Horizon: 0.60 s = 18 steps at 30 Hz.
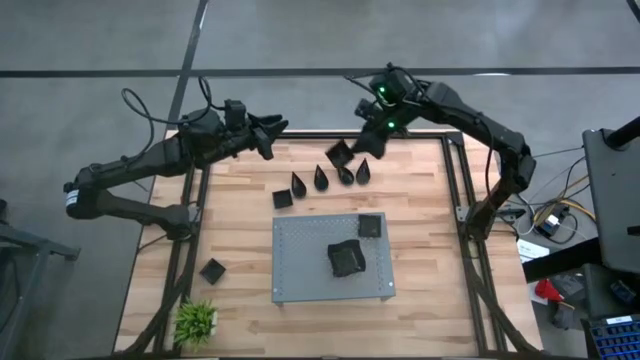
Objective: Pick & Place Mini shaped plates
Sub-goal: Stack the square plate on top of the other square plates on the shelf
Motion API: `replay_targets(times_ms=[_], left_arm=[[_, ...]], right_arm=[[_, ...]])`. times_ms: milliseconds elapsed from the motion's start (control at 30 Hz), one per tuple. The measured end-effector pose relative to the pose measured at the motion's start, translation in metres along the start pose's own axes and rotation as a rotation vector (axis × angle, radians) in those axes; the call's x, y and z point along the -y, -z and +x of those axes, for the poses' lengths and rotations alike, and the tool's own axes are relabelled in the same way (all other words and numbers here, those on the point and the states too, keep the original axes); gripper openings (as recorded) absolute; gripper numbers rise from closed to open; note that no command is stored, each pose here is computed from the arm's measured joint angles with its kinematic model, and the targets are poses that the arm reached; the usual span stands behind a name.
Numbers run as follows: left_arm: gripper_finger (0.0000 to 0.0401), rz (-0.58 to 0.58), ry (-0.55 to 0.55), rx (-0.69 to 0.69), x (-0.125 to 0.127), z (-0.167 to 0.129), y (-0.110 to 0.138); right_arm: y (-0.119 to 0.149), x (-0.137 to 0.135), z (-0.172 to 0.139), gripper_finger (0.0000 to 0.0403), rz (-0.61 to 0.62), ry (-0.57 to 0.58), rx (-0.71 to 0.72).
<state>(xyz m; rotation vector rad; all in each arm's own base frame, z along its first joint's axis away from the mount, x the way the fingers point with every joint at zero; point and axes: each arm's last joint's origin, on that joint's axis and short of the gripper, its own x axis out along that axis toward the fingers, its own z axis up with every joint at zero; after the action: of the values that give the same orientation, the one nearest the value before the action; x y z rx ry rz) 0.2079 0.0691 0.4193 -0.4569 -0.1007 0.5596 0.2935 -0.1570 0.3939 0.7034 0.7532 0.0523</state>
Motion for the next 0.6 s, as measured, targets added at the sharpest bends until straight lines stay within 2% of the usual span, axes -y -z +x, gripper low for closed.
replay_targets(times_ms=[333, 600], left_arm=[[0.0151, -0.02, -0.004, -0.007, -0.001, 0.001, 0.002], [0.0151, -0.039, -0.009, -0.032, -0.003, 0.001, 0.006]], right_arm=[[0.038, 0.005, -0.004, 0.0008, -0.068, -0.048, -0.349], [0.045, -0.006, 0.003, 0.0008, -0.124, -0.079, -0.416]])
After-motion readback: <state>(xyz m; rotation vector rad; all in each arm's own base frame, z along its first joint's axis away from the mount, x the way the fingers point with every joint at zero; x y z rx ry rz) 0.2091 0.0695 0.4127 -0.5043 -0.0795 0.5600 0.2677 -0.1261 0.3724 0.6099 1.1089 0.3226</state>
